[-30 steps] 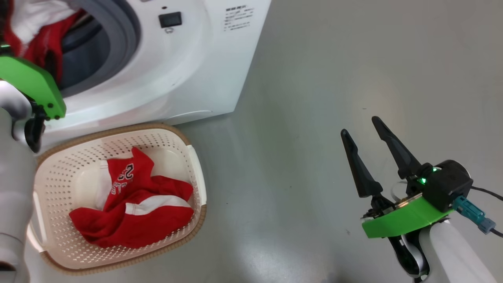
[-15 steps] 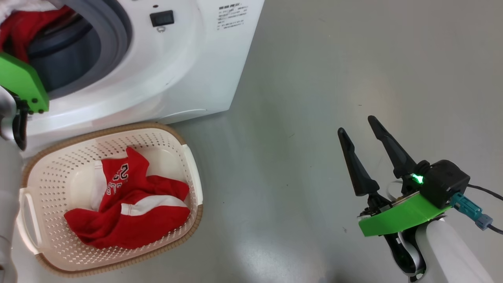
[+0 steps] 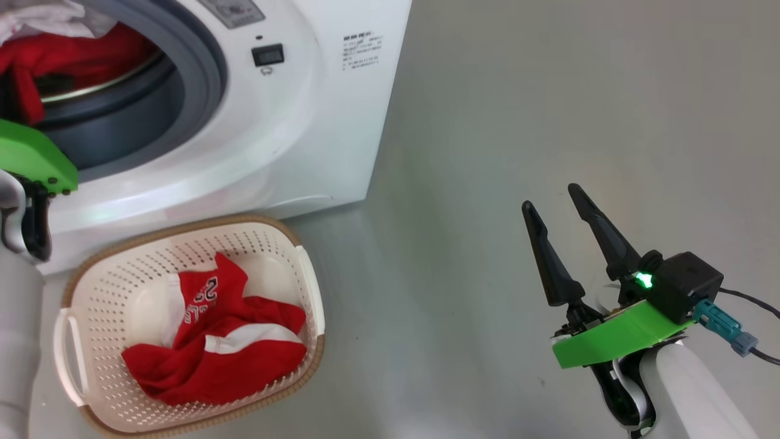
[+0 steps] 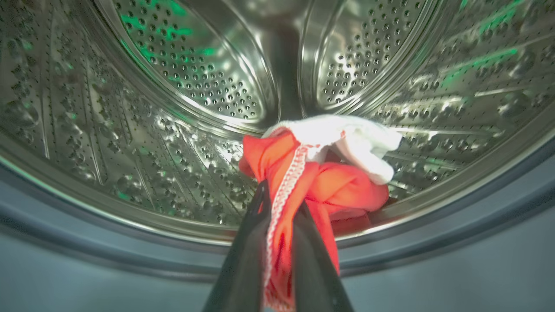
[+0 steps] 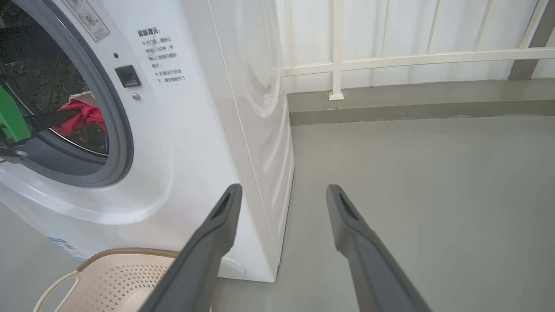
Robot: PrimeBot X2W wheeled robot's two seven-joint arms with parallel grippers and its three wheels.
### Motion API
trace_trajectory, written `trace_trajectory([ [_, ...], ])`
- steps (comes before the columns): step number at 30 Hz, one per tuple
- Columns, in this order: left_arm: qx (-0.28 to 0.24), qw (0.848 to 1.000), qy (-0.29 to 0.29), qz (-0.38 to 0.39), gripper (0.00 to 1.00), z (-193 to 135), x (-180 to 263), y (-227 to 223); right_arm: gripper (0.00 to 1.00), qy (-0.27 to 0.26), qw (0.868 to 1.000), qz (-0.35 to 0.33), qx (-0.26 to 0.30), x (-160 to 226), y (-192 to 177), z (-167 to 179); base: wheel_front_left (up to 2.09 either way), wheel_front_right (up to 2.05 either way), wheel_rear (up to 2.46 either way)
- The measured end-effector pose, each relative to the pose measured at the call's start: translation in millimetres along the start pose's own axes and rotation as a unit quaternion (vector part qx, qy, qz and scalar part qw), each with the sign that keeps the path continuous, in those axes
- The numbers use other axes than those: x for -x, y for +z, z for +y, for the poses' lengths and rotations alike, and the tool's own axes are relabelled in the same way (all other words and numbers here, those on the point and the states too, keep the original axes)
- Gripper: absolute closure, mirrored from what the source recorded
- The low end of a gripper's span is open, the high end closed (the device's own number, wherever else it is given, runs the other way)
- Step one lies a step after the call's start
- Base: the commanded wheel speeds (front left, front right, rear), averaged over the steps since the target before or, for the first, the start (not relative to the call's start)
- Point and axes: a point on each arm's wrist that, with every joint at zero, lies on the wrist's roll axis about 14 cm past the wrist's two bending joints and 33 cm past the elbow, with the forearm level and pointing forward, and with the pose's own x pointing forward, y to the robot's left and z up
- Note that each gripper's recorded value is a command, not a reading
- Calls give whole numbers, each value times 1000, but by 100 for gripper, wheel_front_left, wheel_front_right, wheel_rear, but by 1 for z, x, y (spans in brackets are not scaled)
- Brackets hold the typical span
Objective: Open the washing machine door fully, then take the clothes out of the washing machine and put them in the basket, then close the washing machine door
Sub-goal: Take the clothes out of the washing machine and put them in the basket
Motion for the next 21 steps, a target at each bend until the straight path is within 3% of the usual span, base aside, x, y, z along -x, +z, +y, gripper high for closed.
trace_trajectory([
  [5, 27, 998, -3, -63, 100, 5, 20, 30, 0, 1, 1000, -13, -6, 5, 10, 3, 0, 0, 0],
  [13, 45, 994, 6, -104, 100, 17, 75, 34, 0, 0, 999, -31, -14, 19, 23, 9, 0, 0, 0],
  [21, 37, 985, 0, -167, 100, 9, 130, 62, 0, 9, 998, -51, -22, 30, 37, 19, 0, 0, 0],
])
